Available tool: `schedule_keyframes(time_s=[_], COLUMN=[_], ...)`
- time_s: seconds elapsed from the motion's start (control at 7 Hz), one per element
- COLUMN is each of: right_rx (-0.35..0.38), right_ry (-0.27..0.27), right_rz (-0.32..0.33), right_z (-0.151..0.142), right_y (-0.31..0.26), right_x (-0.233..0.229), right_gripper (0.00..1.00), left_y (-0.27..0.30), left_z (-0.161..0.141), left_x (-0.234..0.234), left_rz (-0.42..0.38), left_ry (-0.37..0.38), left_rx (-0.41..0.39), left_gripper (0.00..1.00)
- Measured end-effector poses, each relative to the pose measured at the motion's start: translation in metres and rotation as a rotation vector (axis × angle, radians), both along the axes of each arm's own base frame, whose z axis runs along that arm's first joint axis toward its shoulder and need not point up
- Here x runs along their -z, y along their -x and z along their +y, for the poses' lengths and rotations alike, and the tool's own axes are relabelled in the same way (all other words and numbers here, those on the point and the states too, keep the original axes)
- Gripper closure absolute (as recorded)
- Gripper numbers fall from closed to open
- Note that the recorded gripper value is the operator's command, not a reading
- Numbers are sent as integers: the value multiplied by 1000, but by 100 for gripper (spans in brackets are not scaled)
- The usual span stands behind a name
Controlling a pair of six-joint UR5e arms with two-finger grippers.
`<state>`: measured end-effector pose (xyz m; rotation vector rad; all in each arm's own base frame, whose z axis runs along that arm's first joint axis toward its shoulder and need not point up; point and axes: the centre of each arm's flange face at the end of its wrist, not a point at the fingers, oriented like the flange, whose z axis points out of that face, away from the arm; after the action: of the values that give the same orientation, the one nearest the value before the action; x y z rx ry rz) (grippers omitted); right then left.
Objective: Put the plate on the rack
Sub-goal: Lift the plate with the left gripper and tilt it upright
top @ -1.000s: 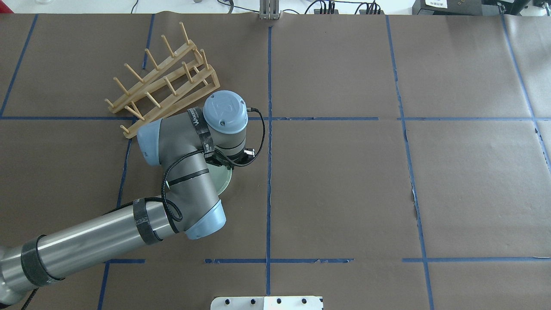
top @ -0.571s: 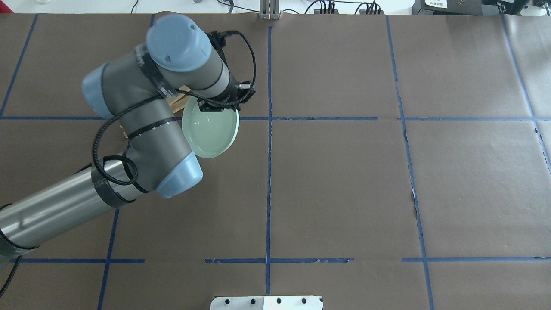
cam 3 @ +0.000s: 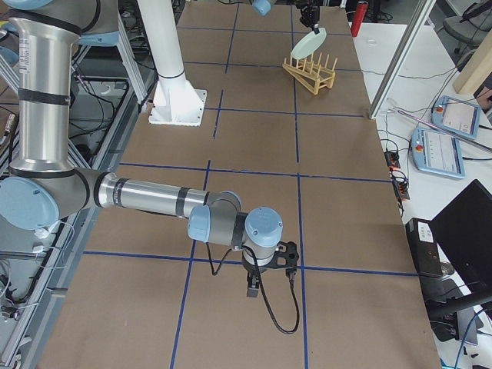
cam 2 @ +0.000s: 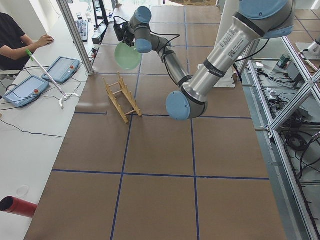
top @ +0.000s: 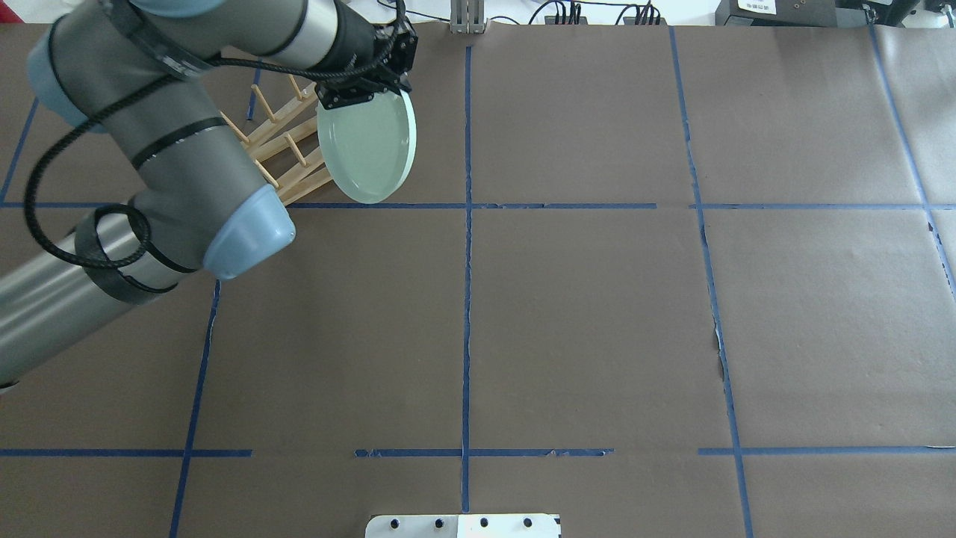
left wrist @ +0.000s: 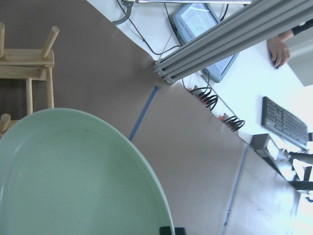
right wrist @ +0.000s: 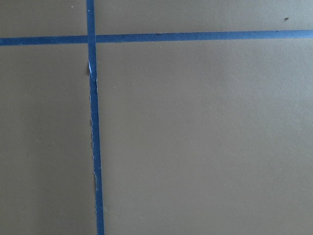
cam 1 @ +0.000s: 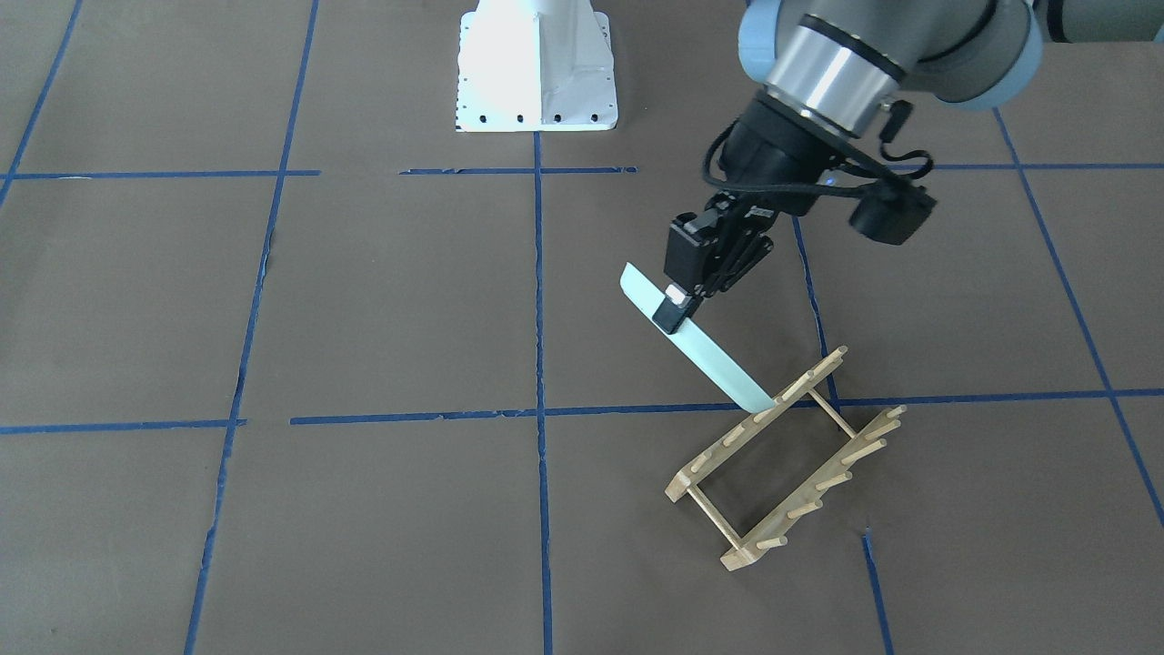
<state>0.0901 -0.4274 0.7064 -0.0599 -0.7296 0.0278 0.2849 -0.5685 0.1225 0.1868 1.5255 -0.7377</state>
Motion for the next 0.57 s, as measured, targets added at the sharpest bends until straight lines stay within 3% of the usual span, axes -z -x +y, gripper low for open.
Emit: schedule_keyframes(time_s=[0.57], right_rx=[0], right_ry=[-1], right_rz=[0], right_z=[0], right_y=[0], right_x=[0], right_gripper=[0], left_y=[51], left_z=[-55], left_x=[-96], left_rz=[151], left_ry=[-172], left_rx=[148], left_gripper=[100])
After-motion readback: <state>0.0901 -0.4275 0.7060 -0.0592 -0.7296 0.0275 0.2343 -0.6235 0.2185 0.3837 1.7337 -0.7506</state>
